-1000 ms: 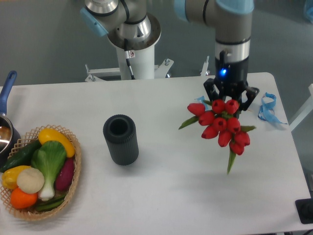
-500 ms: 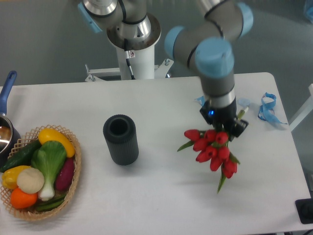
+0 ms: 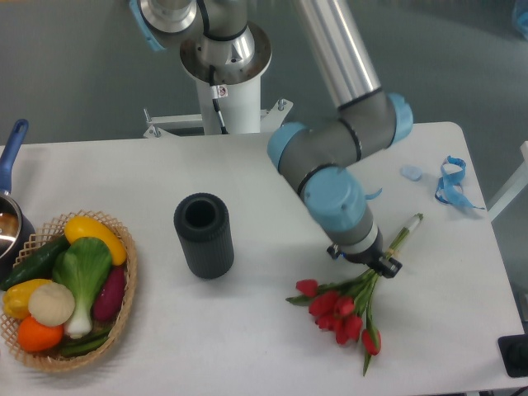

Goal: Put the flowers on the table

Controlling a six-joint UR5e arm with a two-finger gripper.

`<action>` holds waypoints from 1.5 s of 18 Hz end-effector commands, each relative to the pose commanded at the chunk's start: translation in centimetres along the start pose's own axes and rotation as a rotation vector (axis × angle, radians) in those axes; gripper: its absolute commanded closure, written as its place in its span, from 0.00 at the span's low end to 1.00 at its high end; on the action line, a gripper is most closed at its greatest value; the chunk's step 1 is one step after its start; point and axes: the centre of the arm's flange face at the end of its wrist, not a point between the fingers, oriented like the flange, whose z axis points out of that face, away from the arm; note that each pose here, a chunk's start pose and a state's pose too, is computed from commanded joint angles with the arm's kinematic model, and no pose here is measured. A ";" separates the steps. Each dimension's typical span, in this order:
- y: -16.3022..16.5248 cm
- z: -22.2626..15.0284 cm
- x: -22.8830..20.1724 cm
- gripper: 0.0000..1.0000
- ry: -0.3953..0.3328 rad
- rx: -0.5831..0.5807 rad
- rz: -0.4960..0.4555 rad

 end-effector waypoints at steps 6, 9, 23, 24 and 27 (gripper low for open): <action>1.1 -3.7 -1.1 0.01 -0.034 0.103 -0.029; 4.3 -7.6 -2.0 0.00 -0.077 0.169 -0.080; 25.0 -16.2 -4.3 0.00 -0.089 0.496 -0.248; 26.1 -16.2 -4.0 0.00 -0.076 0.501 -0.219; 29.0 -15.3 -3.6 0.00 -0.054 0.511 -0.102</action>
